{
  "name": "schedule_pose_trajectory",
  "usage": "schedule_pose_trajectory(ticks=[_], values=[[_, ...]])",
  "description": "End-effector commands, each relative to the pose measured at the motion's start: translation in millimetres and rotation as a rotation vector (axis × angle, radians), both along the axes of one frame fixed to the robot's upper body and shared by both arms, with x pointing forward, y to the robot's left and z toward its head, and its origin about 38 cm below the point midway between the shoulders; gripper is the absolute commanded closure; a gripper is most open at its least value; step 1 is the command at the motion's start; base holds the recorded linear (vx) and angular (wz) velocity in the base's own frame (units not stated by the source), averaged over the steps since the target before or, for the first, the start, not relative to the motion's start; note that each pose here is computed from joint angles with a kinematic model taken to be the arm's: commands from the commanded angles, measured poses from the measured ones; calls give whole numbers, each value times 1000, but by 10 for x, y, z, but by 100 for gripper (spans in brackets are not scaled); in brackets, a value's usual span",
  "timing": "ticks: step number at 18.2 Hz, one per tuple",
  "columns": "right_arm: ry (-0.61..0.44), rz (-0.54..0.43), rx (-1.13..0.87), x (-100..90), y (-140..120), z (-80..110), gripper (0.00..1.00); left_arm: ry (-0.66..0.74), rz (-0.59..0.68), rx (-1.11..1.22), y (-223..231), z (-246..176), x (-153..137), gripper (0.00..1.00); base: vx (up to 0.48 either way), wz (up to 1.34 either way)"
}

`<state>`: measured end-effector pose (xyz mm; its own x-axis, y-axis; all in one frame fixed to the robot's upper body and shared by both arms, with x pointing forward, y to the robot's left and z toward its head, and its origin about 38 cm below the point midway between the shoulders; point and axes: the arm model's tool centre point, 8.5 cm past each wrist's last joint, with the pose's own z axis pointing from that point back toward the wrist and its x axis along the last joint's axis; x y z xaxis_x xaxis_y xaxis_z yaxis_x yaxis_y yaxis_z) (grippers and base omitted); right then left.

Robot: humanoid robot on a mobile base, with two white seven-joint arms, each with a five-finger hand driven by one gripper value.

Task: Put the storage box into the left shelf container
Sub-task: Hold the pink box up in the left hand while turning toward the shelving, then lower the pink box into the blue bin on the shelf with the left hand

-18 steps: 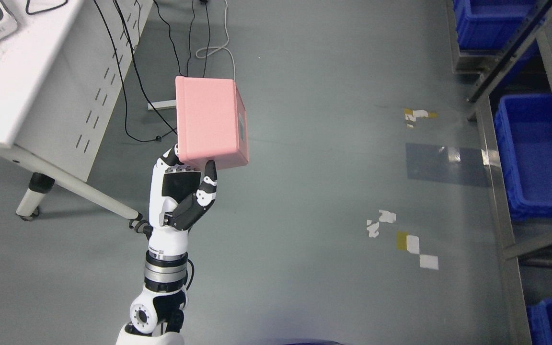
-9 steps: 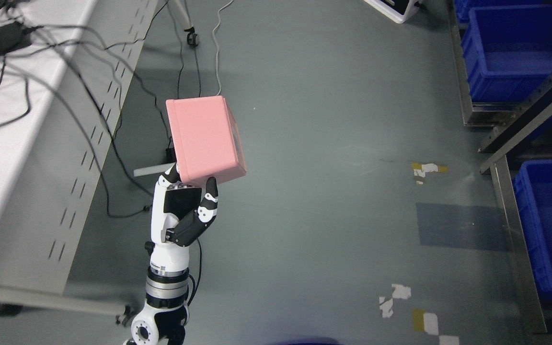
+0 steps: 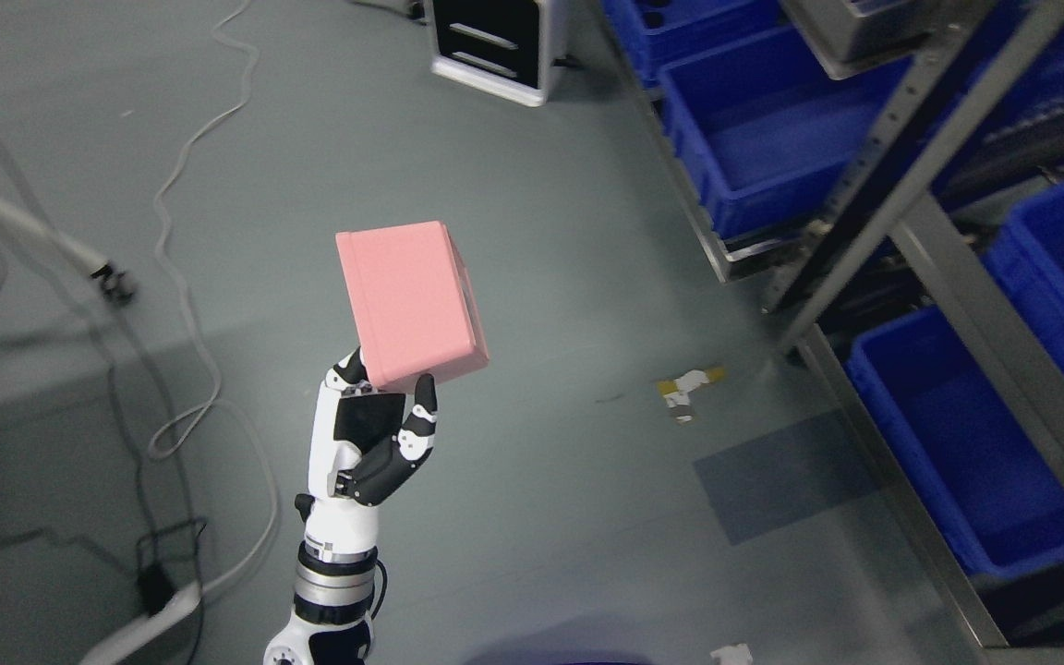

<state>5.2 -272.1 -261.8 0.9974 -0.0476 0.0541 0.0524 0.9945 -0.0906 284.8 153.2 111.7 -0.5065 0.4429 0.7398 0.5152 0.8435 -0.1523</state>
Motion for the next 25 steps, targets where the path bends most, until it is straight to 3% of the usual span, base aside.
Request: schedule_pose_trajectory(ticks=[1, 9, 13, 17, 25], values=[[-25, -19, -18, 90, -117, 10, 0, 65, -81, 52, -111, -290, -202, 94, 461, -1279], [-22, -19, -18, 78, -117, 10, 0, 120, -101, 65, -150, -480, -321, 93, 329, -1440], [-25, -19, -18, 90, -117, 10, 0, 128, -49, 79, 8, -517, -251, 94, 214, -1134], [-23, -19, -18, 88, -117, 10, 0, 126, 37, 185, 356, -426, 117, 94, 151, -736], [-24, -21, -16, 88, -116, 10, 0, 166, 61, 550, 963, -240, 1281, 94, 96, -397]])
